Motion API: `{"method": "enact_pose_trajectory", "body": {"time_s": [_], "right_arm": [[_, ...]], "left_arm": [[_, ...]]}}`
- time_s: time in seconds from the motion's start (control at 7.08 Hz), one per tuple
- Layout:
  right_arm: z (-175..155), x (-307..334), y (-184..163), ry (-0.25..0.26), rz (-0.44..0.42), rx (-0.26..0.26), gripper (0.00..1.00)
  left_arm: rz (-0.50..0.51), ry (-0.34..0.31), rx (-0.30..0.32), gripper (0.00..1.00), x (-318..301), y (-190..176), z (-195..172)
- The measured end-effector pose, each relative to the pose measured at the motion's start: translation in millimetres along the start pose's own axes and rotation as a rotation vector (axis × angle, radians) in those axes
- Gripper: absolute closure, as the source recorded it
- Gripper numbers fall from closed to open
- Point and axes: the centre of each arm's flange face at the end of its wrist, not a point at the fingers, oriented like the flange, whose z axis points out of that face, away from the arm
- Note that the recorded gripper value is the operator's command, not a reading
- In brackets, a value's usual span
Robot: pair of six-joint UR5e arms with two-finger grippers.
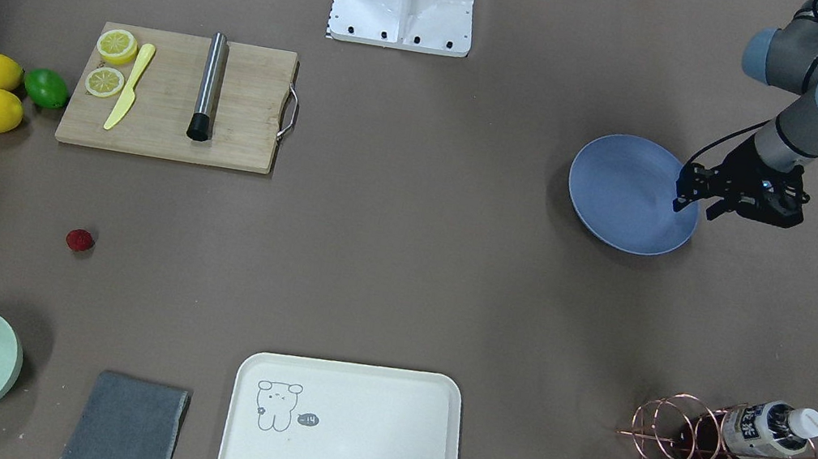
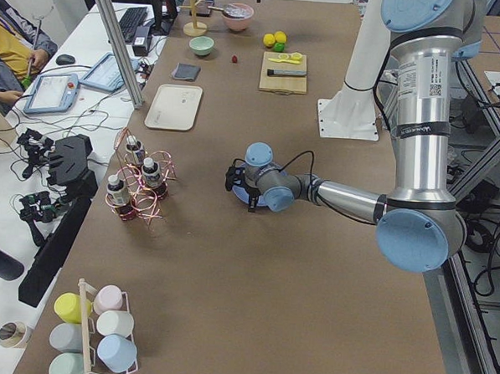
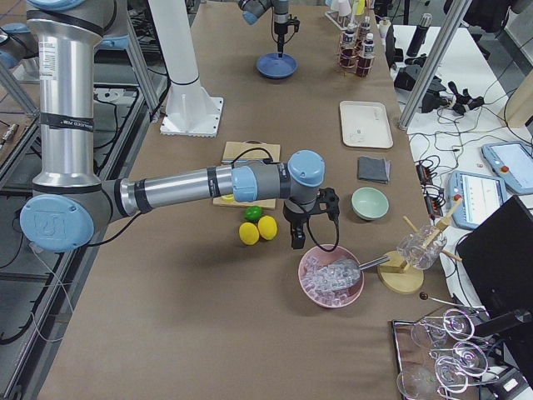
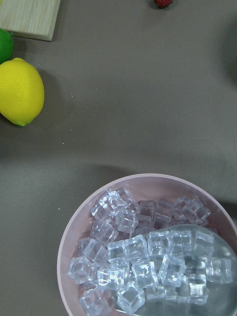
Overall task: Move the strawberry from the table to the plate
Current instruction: 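Move the left gripper to the blue plate's rim and grip it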
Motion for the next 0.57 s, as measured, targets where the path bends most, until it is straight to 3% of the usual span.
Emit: {"method": "enact_pose_trajectory", "body": {"time_s": [0.57], "right_arm": [[-5, -11, -10, -0.007, 0.000, 0.011, 0.00]], "left_arm": [[-0.012, 0.024, -0.024, 1.00, 7, 1, -3]]}}
